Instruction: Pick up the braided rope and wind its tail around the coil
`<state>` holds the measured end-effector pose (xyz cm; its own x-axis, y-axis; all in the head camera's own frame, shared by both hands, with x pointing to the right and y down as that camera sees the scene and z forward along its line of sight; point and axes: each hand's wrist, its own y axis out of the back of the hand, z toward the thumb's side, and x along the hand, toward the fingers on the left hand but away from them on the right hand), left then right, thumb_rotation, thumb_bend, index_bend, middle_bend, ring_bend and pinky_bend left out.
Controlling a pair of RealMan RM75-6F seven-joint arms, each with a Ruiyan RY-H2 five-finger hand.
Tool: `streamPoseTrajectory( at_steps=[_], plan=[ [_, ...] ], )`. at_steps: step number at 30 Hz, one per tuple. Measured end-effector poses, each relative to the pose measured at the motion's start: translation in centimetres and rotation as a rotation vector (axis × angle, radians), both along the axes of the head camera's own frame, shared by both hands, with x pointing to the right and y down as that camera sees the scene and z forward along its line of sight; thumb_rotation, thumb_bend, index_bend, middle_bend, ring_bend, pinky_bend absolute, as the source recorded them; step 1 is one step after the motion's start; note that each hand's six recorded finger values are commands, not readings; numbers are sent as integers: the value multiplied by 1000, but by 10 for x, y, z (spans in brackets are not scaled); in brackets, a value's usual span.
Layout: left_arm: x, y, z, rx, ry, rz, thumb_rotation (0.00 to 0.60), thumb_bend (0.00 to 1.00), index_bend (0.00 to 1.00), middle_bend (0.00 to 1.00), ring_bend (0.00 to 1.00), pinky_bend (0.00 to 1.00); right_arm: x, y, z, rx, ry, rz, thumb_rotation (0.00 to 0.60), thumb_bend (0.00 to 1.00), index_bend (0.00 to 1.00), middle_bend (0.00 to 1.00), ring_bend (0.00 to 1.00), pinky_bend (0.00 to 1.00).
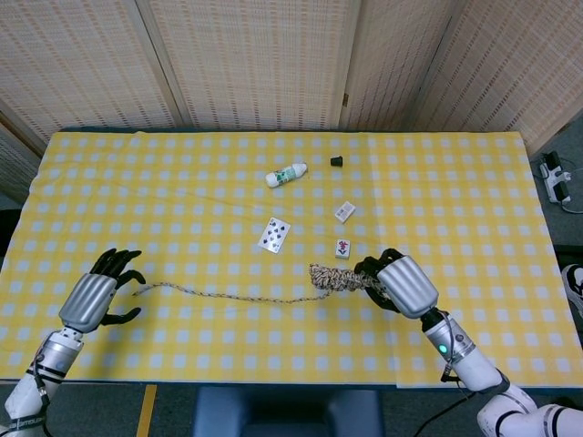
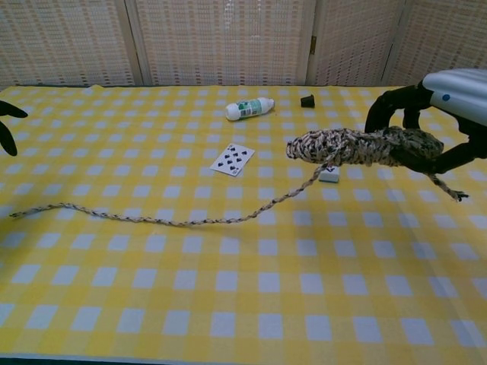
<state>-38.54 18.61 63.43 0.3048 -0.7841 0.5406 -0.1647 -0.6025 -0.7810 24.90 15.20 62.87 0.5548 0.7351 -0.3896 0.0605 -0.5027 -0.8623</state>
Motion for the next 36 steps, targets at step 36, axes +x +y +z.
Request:
streamPoseTrajectory(
  at_steps=[36],
  plan=[
    [22,-15,107,-100,-148,-32,600,385,541,193,151,0,5,-2,6,-20,25,28,600,687,586,538,579,355]
  ],
)
